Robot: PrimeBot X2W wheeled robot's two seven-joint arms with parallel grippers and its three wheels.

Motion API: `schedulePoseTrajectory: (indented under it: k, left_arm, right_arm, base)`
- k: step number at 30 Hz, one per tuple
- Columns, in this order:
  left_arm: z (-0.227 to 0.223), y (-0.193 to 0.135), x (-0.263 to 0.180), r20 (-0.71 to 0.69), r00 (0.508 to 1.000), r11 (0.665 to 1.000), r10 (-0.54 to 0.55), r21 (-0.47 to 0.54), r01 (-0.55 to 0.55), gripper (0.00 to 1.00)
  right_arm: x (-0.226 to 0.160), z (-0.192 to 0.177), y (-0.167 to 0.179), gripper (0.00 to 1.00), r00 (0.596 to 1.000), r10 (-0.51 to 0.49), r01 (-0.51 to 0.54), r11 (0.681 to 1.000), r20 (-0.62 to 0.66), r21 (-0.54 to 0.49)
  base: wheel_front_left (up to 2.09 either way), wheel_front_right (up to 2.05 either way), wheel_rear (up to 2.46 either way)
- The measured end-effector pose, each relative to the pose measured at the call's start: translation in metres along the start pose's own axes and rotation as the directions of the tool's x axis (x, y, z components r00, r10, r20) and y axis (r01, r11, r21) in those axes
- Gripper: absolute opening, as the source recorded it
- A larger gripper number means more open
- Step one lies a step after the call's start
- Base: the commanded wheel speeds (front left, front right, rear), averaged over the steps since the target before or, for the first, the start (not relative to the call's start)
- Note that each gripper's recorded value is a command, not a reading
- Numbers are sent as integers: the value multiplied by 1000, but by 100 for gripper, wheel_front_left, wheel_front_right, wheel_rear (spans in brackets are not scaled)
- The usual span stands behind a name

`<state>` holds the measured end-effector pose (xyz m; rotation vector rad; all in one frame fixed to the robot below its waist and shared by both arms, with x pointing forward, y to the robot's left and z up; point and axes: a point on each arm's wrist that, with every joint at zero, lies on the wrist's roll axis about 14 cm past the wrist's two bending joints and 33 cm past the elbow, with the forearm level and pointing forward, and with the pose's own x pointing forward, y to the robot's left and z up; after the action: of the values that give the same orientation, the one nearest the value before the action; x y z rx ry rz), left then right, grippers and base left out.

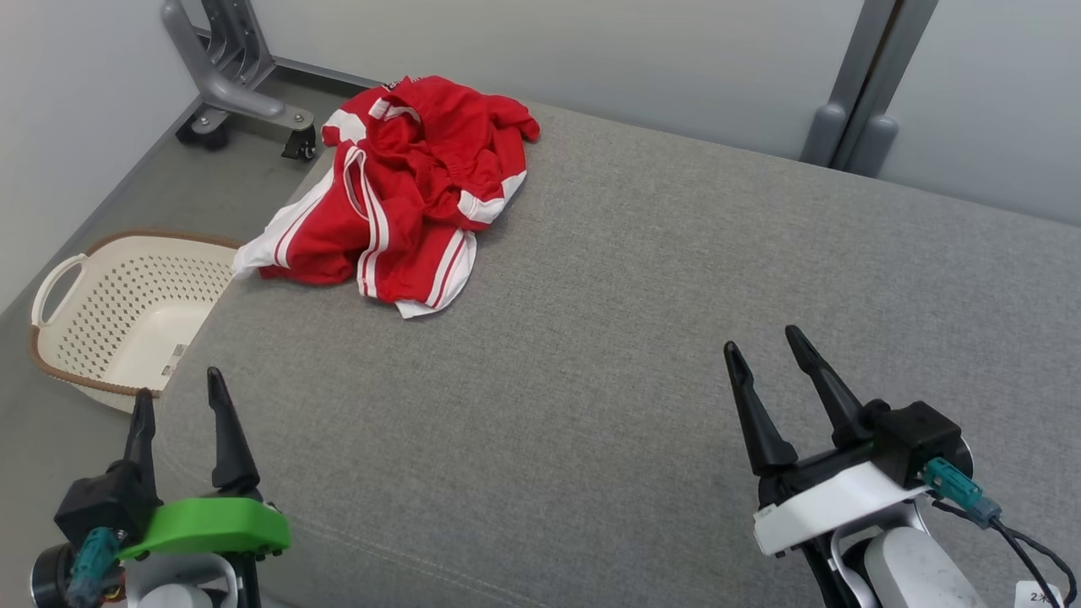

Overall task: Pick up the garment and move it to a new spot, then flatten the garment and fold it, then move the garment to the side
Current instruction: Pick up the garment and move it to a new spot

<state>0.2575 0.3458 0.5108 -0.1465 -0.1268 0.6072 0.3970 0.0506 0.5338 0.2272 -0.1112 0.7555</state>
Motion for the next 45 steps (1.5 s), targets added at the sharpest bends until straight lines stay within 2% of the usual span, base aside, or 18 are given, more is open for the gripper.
schedulePoseTrajectory:
  k: [6, 9, 13, 21, 24, 27, 32, 39, 42, 45]
  left_arm:
    - [25, -6, 21, 78, 997, 998, -10, -68, 15, 100]
    - [18, -20, 33, 46, 997, 994, -69, -82, 73, 100]
    - [44, -32, 68, 64, 989, 988, -131, -68, 135, 100]
    - [35, -52, 130, -192, 964, 983, -183, -25, 181, 100]
    - [12, -60, 143, -318, 928, 980, -194, -30, 195, 100]
    - [-13, -67, 153, -450, 869, 976, -204, -29, 215, 100]
    - [-48, -76, 169, -585, 788, 977, -193, -44, 207, 100]
    - [-109, -113, 168, -742, 627, 963, -238, -93, 254, 100]
    - [-139, -118, 160, -805, 552, 960, -215, -72, 269, 100]
    - [-162, -120, 154, -844, 502, 960, -189, -50, 276, 100]
  right_arm:
    - [-2, 10, -11, 100, 999, -26, 26, 1000, 26, -17]
    - [-7, 13, -20, 100, 998, -50, 51, 998, 32, -23]
    - [-14, 14, -29, 100, 996, -79, 79, 997, 33, -22]
    - [-23, 21, -53, 100, 989, -136, 138, 990, 54, -34]
    - [-26, 24, -64, 100, 985, -162, 165, 986, 63, -40]
    - [-33, 25, -79, 100, 978, -198, 201, 978, 65, -46]
    - [-46, 27, -104, 100, 962, -266, 270, 961, 67, -55]
    - [-73, 31, -142, 100, 920, -384, 389, 919, 78, -64]
    - [-80, 27, -151, 100, 908, -413, 417, 907, 67, -64]
    - [-86, 22, -158, 100, 897, -438, 441, 896, 54, -60]
  base:
    - [0, 0, 0]
    - [0, 0, 0]
    - [0, 0, 0]
    - [0, 0, 0]
    - [0, 0, 0]
    - [0, 0, 0]
    - [0, 0, 0]
    - [0, 0, 0]
    - [0, 0, 0]
    - [0, 0, 0]
